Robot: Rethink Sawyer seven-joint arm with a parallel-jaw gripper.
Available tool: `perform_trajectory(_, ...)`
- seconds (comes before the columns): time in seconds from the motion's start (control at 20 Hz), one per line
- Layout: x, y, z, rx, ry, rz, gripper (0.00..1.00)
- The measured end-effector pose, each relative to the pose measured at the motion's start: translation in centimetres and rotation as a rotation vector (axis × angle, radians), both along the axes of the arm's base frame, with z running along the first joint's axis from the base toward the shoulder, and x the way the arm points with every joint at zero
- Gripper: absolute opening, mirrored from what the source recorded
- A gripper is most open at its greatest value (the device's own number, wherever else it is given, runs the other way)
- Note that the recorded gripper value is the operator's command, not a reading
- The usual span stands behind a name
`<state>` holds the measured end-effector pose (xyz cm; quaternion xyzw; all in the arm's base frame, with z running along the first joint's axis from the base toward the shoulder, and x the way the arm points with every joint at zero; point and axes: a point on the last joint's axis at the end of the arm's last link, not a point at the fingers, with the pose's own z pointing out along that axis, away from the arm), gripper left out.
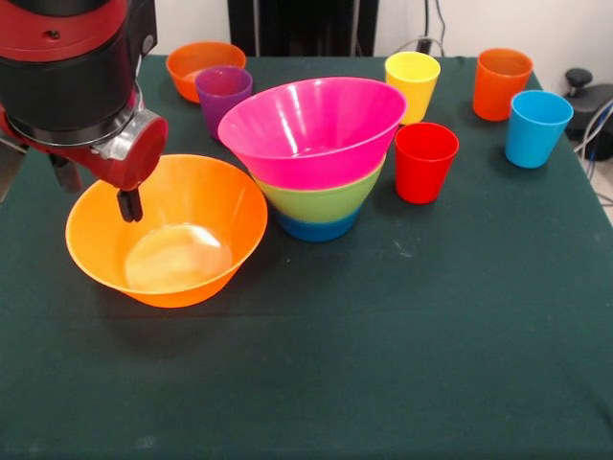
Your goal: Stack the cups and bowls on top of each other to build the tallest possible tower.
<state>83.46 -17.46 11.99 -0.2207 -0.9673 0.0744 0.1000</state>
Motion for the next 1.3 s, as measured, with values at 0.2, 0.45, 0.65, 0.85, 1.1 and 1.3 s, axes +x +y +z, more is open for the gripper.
perform_trajectory(0.2,0.2,-0.1,-0.1,0.007,0.008,0.016,1.0)
perform_trajectory(0.45,-0.1,-0.1,-0.6,0.025,0.047,0.03,1.0)
perform_trajectory(0.65,-0.2,-0.1,-0.7,0.032,0.06,0.033,1.0)
perform_trajectory(0.85,-0.3,-0.1,-0.9,0.034,0.07,0.032,1.0)
perform_trajectory(1.1,-0.7,-0.4,-0.6,0.026,0.085,0.03,1.0)
perform_trajectory(1.3,-1.5,-0.7,0.3,0.027,0.103,0.027,1.0)
